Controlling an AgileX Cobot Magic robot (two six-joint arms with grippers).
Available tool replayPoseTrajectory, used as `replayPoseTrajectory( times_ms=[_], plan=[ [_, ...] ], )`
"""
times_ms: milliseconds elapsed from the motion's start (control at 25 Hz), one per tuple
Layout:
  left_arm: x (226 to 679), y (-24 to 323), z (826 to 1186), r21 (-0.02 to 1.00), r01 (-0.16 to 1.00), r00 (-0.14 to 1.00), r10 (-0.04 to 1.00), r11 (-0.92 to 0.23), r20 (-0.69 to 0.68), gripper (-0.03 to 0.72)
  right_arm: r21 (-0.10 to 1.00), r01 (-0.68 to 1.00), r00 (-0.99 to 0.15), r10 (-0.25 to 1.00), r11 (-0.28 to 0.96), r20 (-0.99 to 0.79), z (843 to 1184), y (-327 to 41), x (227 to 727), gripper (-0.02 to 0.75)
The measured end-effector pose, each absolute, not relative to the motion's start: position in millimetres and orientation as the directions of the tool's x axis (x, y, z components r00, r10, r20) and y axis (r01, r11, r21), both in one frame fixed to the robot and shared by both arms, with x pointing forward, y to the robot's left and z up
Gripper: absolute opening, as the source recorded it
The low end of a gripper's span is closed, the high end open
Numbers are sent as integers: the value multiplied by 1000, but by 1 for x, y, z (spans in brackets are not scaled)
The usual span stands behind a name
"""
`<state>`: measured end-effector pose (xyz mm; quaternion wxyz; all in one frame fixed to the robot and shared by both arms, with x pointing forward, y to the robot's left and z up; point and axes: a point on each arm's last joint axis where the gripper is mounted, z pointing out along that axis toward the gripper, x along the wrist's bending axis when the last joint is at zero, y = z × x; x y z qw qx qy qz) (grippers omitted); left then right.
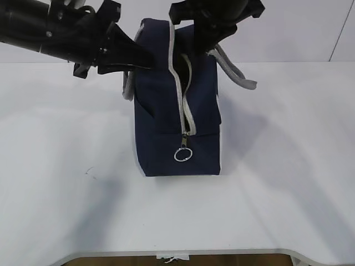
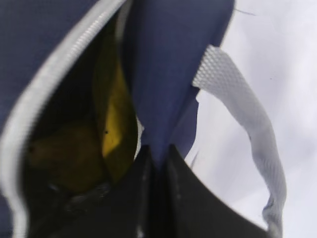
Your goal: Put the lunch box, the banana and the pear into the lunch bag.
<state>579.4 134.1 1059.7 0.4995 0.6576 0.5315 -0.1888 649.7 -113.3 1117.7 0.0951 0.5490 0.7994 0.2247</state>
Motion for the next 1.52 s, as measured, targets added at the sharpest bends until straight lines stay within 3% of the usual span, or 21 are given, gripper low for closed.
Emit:
replayPoseTrajectory(
  times_ms=[160, 240, 360, 440, 880, 1280, 1520],
  plan=[
    [580, 130, 1052, 448, 893, 366, 521, 36, -771, 175, 465, 841, -367, 924, 278, 111, 1118, -112, 650, 312],
    [579, 129, 1050, 442, 897, 368, 519, 22, -771, 298, 465, 845, -355, 927, 265, 118, 1118, -112, 650, 383],
    [576, 129, 1049, 432, 902, 379, 509, -15, -773, 431, 470, 848, -350, 925, 245, 148, 1122, -111, 647, 421],
    [574, 133, 1047, 427, 902, 392, 516, -54, -762, 465, 481, 844, -352, 921, 236, 166, 1130, -112, 643, 426],
    [553, 158, 1068, 426, 870, 492, 509, -250, -706, 485, 517, 830, -367, 903, 210, 223, 1166, -122, 606, 428],
    [548, 175, 1085, 315, 884, 457, 784, -346, -420, 398, 541, 812, -362, 916, 219, 173, 1174, -129, 602, 430],
    [537, 178, 1096, 319, 875, 464, 822, -365, -331, 392, 553, 783, -385, 920, 285, 70, 1177, -123, 591, 431]
  ],
)
